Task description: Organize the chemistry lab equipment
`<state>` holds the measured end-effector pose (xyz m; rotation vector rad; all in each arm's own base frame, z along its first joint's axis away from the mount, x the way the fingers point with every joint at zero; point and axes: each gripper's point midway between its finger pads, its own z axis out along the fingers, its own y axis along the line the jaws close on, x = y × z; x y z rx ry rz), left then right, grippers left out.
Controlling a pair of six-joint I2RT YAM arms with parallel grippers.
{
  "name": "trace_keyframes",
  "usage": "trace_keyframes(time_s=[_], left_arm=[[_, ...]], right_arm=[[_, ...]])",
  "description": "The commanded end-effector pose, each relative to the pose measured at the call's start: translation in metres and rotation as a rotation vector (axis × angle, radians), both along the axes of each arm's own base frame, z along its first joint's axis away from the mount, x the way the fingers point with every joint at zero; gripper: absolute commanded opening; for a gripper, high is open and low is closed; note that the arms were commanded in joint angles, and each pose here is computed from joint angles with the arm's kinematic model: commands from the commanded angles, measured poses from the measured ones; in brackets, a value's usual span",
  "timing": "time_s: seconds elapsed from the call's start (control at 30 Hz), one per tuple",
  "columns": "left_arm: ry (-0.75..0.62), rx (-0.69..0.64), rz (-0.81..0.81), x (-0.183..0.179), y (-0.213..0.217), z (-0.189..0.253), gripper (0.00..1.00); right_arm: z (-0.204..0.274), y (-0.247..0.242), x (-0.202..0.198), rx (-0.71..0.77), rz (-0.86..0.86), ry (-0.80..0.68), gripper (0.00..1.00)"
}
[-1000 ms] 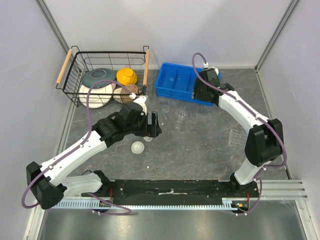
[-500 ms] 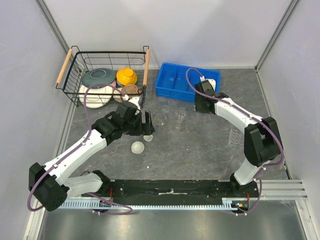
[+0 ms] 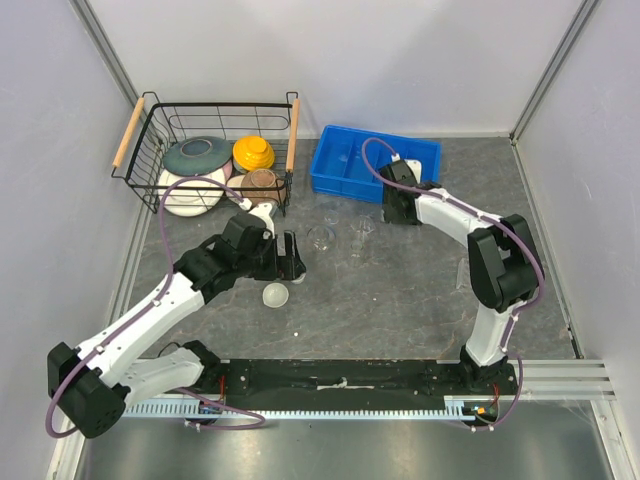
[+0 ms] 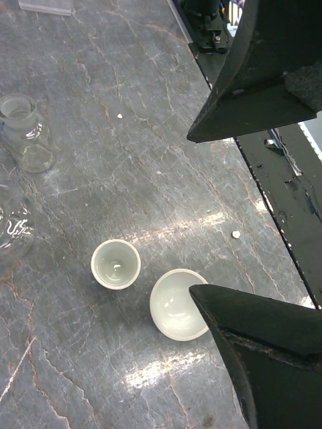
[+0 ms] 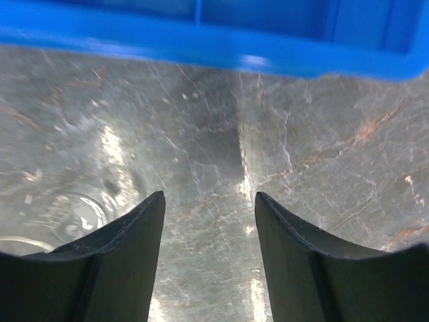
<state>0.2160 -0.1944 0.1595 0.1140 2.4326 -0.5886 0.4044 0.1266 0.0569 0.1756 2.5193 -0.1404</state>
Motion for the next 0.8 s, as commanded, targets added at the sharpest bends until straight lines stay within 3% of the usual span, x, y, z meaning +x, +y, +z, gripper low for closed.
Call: trace_keyframes(time_s=[0.0, 0.4, 0.77], left_arm=[[-0.031, -0.072, 0.001, -0.001, -0.005, 0.015, 0.93], [-0.023, -0.065, -0.008, -0.004, -0.004, 0.015, 0.93], [-0.012, -0.065, -0.016, -0.004, -0.006, 0.014, 0.93]], right_arm=[[0.067, 0.007, 0.037, 0.033, -0.036, -0.179, 0.64], [0.105, -0.008, 0.096, -0.010, -0.163, -0.291, 0.65], [0.065, -0.027, 0.156, -0.011, -0.247, -0.277, 0.64]])
